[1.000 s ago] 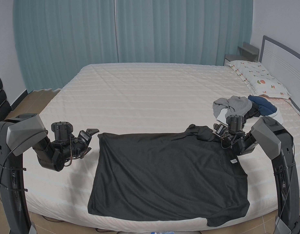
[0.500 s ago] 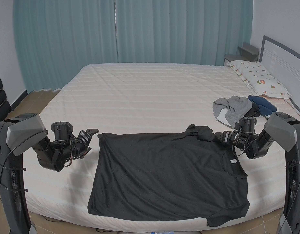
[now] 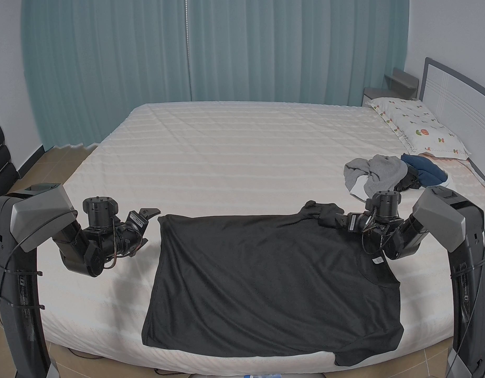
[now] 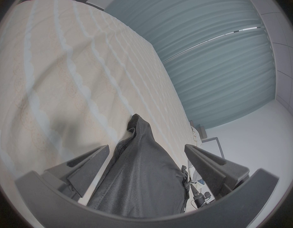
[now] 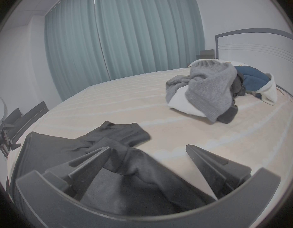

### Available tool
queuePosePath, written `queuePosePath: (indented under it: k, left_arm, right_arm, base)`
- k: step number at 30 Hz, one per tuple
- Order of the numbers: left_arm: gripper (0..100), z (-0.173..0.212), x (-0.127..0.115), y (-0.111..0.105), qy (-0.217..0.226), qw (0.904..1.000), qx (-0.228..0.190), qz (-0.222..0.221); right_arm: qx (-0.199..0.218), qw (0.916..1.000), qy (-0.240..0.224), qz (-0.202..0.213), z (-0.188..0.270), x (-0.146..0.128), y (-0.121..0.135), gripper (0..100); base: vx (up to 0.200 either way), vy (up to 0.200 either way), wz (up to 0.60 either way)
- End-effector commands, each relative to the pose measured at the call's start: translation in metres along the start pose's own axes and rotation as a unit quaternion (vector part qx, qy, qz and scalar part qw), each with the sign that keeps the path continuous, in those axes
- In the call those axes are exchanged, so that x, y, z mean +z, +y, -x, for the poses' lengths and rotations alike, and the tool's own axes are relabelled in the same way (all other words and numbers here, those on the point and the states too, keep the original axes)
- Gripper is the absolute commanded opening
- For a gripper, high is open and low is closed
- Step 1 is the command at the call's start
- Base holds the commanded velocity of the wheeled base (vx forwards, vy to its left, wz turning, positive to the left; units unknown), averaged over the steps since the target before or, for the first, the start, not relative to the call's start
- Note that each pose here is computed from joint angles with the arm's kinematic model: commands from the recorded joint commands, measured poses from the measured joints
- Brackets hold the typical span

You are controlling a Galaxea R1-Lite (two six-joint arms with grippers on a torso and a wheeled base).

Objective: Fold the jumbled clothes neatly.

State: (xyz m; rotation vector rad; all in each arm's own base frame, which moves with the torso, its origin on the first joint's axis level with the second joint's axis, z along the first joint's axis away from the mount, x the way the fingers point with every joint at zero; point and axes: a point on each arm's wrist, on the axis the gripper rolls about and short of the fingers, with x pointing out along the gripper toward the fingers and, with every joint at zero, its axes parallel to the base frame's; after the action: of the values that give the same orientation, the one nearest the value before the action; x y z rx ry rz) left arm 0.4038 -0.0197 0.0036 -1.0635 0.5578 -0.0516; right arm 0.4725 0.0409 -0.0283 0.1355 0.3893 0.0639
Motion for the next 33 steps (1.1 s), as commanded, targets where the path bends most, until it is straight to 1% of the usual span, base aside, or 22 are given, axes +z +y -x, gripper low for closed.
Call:
queuePosePath:
  k: [1, 3, 4, 11, 15, 18, 25, 27, 28, 33]
  left_arm:
    - [100, 0.0, 0.0, 0.0, 0.0, 1.0, -0.001, 0.0]
    - [100, 0.0, 0.0, 0.0, 0.0, 1.0, -0.001, 0.0]
    - [100, 0.0, 0.0, 0.0, 0.0, 1.0, -0.001, 0.0]
    - [100, 0.0, 0.0, -0.001, 0.0, 1.0, -0.001, 0.0]
    - [100, 0.0, 0.0, 0.0, 0.0, 1.0, -0.001, 0.0]
    - [100, 0.0, 0.0, 0.0, 0.0, 1.0, -0.001, 0.0]
    - [100, 0.0, 0.0, 0.0, 0.0, 1.0, -0.001, 0.0]
    - [100, 0.0, 0.0, 0.0, 0.0, 1.0, -0.001, 0.0]
    - [100, 0.0, 0.0, 0.0, 0.0, 1.0, -0.001, 0.0]
    - [100, 0.0, 0.0, 0.0, 0.0, 1.0, -0.001, -0.001]
  right_arm:
    - [0.008, 0.9999, 0.012, 0.005, -0.012, -0.018, 0.01, 100]
    - [0.006, 0.9999, 0.011, 0.007, -0.014, -0.019, 0.009, 100]
    - [0.003, 0.9999, 0.011, 0.007, -0.015, -0.021, 0.009, 0]
    - [-0.005, 0.9999, 0.009, 0.007, -0.016, -0.02, 0.004, 0]
    - [-0.031, 0.9994, -0.016, 0.002, -0.021, -0.01, -0.002, 0]
    - [-0.039, 0.9989, -0.024, -0.001, -0.023, -0.007, -0.005, 0]
    - [-0.065, 0.9975, -0.028, -0.005, -0.028, -0.01, -0.015, 0]
    - [-0.067, 0.9974, -0.029, -0.005, -0.029, -0.01, -0.015, 0]
    - [-0.085, 0.9957, -0.036, -0.01, -0.033, -0.01, -0.019, 0]
    - [-0.1, 0.9932, -0.056, -0.023, -0.04, -0.007, -0.018, 0]
  base:
    - [0.0, 0.0, 0.0]
    - [0.0, 0.0, 0.0]
    - [0.0, 0.0, 0.0]
    - [0.0, 0.0, 0.0]
    - [0.0, 0.0, 0.0]
    - [0.0, 0.0, 0.0]
    - [0.0, 0.0, 0.0]
    - [0.0, 0.0, 0.0]
    - [0.0, 0.0, 0.0]
    - [0.0, 0.0, 0.0]
